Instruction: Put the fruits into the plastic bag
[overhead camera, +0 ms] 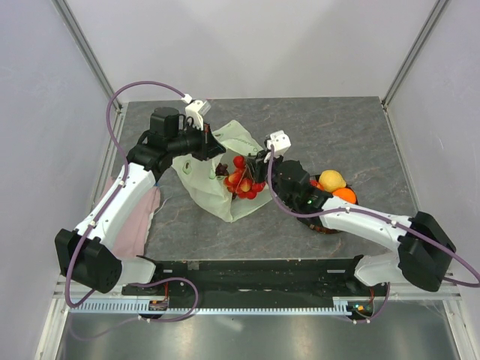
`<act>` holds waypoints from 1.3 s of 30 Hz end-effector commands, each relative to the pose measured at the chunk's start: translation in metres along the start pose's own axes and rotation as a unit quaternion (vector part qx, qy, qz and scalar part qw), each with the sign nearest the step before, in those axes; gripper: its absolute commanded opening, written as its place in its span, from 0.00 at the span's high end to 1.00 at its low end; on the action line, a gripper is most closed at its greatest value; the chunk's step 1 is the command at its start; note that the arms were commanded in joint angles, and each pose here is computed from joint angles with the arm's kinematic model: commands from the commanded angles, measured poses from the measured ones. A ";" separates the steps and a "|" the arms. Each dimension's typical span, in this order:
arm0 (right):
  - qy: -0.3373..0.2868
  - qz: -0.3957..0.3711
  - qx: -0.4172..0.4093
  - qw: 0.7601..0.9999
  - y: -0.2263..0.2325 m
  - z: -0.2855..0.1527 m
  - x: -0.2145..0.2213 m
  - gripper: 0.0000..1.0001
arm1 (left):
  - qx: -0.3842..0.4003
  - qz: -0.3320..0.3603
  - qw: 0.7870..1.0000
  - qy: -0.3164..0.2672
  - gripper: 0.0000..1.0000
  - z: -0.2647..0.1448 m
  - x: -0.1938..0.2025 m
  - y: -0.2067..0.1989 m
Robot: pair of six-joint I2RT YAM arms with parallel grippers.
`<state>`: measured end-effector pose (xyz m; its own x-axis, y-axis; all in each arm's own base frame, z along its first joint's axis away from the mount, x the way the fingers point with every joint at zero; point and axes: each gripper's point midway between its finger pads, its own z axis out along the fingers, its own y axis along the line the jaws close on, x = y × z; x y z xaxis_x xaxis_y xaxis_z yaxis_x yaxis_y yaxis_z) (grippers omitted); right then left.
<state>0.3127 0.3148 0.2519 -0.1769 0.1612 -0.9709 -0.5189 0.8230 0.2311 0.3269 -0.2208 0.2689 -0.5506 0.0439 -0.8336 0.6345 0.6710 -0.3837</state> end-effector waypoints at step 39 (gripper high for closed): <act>-0.125 0.100 0.047 0.986 0.042 0.087 0.022 0.49 | 0.001 0.007 1.000 -0.028 0.98 -0.006 -0.015 -0.006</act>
<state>0.3659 0.3995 0.1934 -0.0698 0.3948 -0.9161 -0.3639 0.8450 0.3919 0.3228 -0.2248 0.2713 -0.5580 0.0397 -0.8289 0.6467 0.6467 -0.4044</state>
